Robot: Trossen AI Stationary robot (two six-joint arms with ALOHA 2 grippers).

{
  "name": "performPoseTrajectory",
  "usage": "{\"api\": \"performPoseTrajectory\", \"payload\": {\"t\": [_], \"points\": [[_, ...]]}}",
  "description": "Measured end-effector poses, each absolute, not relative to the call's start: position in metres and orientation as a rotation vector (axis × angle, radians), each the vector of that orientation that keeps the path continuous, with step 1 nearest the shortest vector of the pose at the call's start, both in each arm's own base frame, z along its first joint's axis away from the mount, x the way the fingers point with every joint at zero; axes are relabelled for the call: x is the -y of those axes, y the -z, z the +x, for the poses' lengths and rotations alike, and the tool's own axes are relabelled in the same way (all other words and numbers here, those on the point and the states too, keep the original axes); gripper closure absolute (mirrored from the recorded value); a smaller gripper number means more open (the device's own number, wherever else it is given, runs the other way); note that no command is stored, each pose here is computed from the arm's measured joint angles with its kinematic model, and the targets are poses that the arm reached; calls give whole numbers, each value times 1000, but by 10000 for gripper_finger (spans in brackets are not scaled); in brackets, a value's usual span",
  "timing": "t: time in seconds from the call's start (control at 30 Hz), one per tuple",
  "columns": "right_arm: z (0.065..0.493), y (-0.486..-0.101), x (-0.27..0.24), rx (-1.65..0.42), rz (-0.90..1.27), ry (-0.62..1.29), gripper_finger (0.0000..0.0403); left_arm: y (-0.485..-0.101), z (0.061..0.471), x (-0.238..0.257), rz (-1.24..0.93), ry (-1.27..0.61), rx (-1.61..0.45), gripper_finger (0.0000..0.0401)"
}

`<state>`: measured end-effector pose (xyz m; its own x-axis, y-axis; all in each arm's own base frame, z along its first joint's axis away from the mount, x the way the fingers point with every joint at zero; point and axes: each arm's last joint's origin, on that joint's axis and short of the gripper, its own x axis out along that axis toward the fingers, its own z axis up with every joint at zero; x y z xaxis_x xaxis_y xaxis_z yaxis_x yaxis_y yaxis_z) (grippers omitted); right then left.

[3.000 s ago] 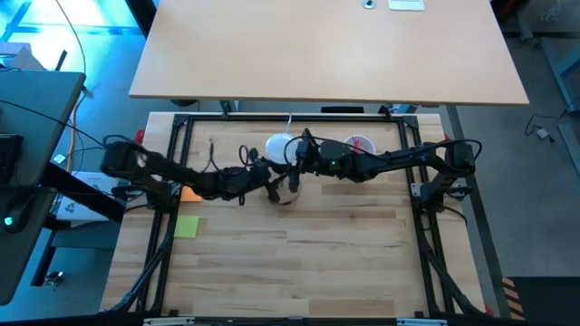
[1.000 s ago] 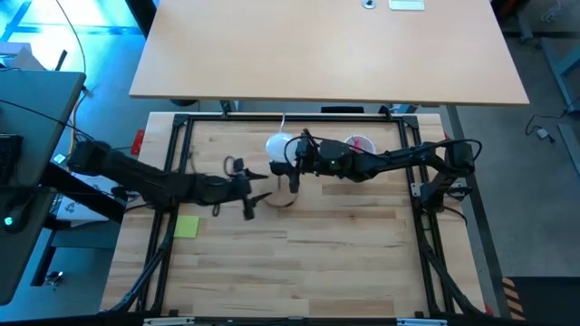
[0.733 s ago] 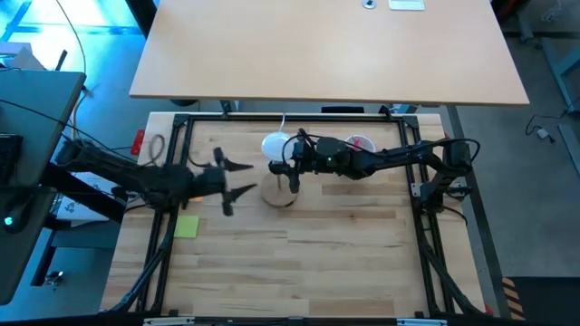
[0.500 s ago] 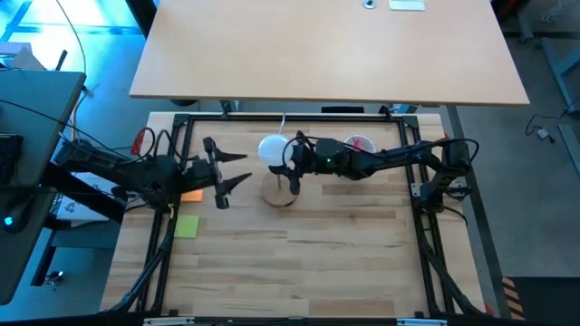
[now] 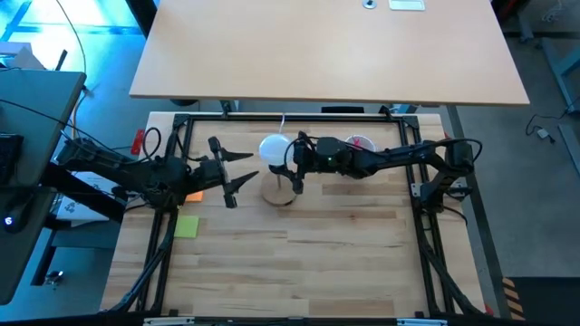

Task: Screw lightbulb
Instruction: Insert the light bulb into the brown lamp

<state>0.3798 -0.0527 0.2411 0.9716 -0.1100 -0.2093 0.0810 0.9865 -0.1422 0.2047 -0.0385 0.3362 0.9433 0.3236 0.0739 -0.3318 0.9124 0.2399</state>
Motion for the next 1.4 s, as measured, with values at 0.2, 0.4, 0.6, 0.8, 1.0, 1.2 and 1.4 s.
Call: {"api": "performPoseTrajectory", "payload": {"t": [0.2,0.4,0.6,0.8,1.0,1.2,1.4], "points": [[371,-250,53,-255,-141,96,135,-336,205,39,251,-337,29,188],[360,-263,56,-279,-141,106,135,-336,205,39,251,-337,30,188],[344,-273,58,-360,-164,120,135,-335,203,40,261,-374,16,188],[318,-288,66,-453,-197,342,135,-332,200,49,303,-401,-29,205],[292,-258,77,-189,-26,497,137,-296,211,53,293,-402,-62,284],[277,-240,75,270,91,300,210,-298,214,60,326,-406,78,366],[309,-256,80,288,80,129,377,-300,225,55,368,-412,157,396]]}}
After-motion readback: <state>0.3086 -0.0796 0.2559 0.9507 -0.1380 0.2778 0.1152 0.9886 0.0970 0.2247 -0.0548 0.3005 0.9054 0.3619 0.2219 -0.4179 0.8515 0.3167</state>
